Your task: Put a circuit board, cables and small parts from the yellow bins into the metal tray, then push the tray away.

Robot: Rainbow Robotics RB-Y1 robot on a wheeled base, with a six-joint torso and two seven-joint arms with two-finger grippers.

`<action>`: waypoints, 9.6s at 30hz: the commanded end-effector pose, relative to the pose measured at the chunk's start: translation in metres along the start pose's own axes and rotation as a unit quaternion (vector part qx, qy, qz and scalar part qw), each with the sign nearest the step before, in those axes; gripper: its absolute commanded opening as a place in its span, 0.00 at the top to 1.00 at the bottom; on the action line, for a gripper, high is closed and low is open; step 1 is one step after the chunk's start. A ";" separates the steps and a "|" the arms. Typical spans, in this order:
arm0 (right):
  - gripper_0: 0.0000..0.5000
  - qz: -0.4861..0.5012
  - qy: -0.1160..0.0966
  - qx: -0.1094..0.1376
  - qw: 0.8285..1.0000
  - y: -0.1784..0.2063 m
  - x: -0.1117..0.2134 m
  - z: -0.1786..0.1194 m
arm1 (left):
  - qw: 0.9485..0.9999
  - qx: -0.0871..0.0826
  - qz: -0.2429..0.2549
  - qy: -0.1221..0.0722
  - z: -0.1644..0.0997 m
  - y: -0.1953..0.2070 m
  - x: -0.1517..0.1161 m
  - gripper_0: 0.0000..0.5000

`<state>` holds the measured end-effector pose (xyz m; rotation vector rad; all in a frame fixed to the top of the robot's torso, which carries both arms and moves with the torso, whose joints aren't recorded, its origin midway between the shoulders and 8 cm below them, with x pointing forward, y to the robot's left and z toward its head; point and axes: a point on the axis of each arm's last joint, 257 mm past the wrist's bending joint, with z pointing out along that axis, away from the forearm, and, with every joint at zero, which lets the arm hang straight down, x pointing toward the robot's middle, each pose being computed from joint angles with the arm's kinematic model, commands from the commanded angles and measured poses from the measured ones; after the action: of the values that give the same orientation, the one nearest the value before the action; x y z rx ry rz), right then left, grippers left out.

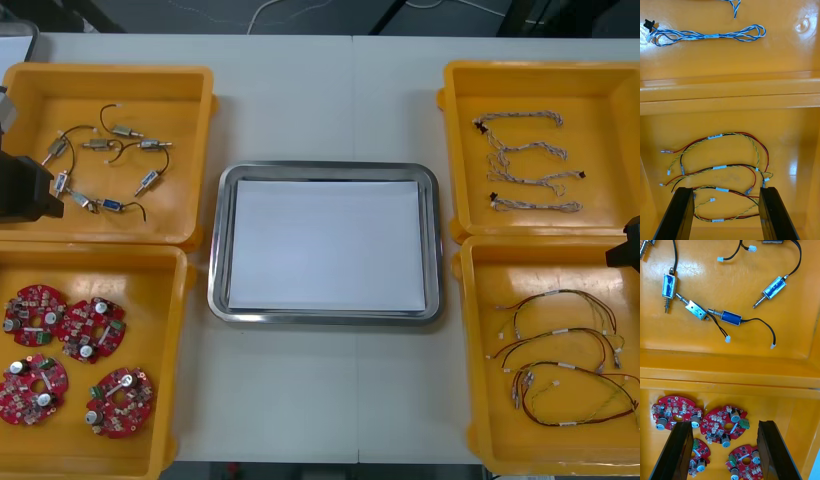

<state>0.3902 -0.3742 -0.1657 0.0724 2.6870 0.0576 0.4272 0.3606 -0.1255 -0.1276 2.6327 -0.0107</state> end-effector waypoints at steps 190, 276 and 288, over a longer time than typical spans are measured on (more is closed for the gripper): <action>0.00 0.723 -0.013 0.055 0.688 0.018 0.124 0.112 | 0.883 0.044 0.460 0.084 0.108 0.067 0.192 0.00; 1.00 0.479 -0.046 0.059 0.875 0.019 0.085 0.019 | 0.890 0.012 0.455 0.025 0.039 0.073 0.119 1.00; 1.00 0.262 -0.073 0.056 0.961 0.017 0.065 -0.014 | 0.925 0.005 0.381 0.020 -0.006 0.044 0.086 1.00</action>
<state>0.3204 -0.3421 -0.2089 0.9882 2.4525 0.1217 0.3324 0.3975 -0.2020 1.0817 2.5345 0.2114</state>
